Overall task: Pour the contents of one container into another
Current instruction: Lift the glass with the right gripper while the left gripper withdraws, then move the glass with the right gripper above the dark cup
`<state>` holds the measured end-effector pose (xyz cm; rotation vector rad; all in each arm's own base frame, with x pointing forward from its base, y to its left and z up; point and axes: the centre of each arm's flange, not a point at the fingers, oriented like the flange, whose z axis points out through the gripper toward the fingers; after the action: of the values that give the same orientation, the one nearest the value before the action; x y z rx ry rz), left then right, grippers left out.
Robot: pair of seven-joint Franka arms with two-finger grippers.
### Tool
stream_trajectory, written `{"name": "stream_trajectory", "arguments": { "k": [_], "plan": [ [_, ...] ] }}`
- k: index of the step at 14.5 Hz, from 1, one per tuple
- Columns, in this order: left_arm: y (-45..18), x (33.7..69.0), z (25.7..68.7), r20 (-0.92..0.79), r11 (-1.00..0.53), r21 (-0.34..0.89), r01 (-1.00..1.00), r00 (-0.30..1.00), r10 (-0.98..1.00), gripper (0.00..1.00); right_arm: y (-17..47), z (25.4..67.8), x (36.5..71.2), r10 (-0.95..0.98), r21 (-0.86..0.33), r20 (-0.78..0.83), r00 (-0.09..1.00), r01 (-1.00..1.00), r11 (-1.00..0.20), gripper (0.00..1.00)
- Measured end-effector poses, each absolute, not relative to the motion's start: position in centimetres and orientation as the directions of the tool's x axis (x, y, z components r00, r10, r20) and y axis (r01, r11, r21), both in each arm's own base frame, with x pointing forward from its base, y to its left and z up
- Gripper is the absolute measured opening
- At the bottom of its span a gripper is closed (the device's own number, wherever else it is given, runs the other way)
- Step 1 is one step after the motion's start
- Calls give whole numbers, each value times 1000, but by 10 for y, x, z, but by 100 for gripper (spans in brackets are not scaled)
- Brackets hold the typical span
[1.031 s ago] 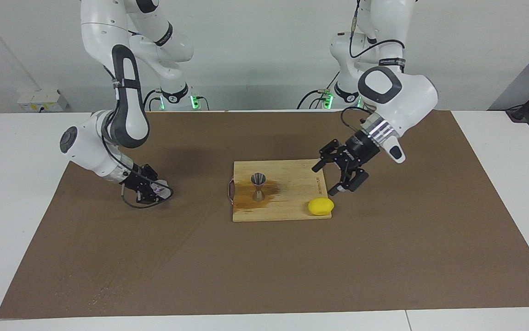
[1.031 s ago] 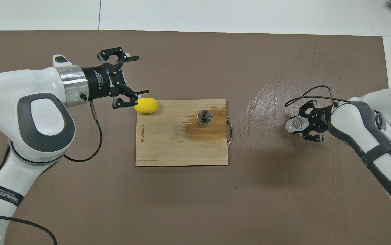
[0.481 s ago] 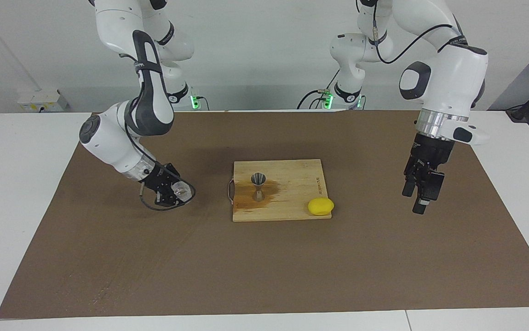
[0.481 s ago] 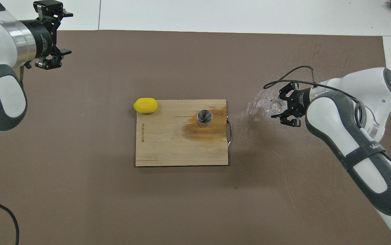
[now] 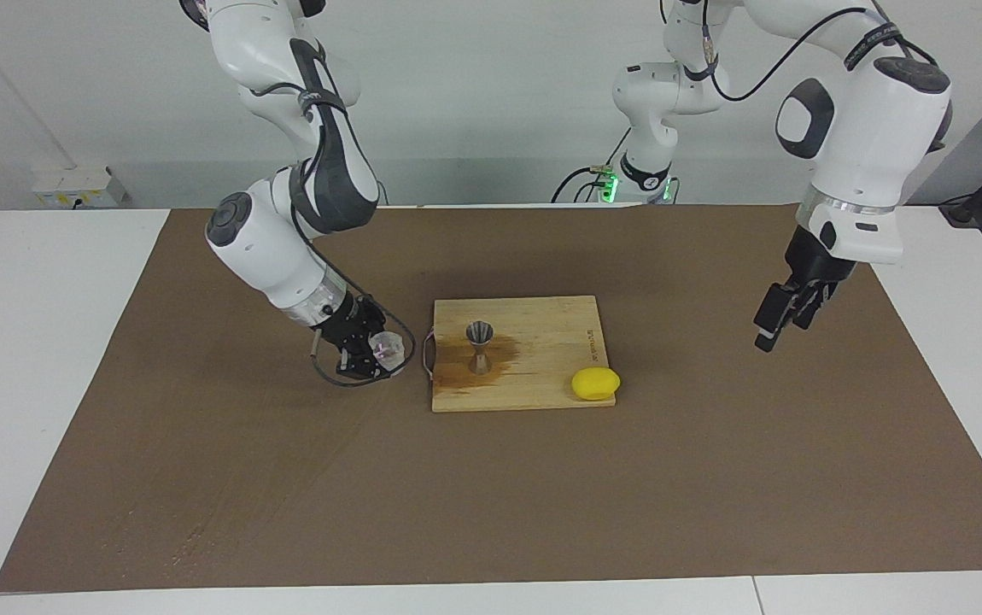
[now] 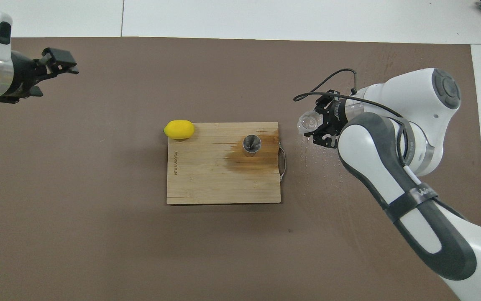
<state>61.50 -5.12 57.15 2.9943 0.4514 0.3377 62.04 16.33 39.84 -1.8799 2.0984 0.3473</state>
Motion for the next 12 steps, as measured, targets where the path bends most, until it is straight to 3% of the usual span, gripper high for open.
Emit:
{"name": "stream_trajectory", "arguments": {
  "k": [5, 12],
  "plan": [
    [-36, 563, 593, 10, -1000, 27, -14, 1000, -14, 100, 230, 412, 611, -959, -41, -283, 25, -999, -14, 51],
    [-38, 555, 595, -28, -998, 16, -65, 997, -66, 100, 277, 433, 601, -969, -37, -169, 179, -984, -175, 51]
  ]
}}
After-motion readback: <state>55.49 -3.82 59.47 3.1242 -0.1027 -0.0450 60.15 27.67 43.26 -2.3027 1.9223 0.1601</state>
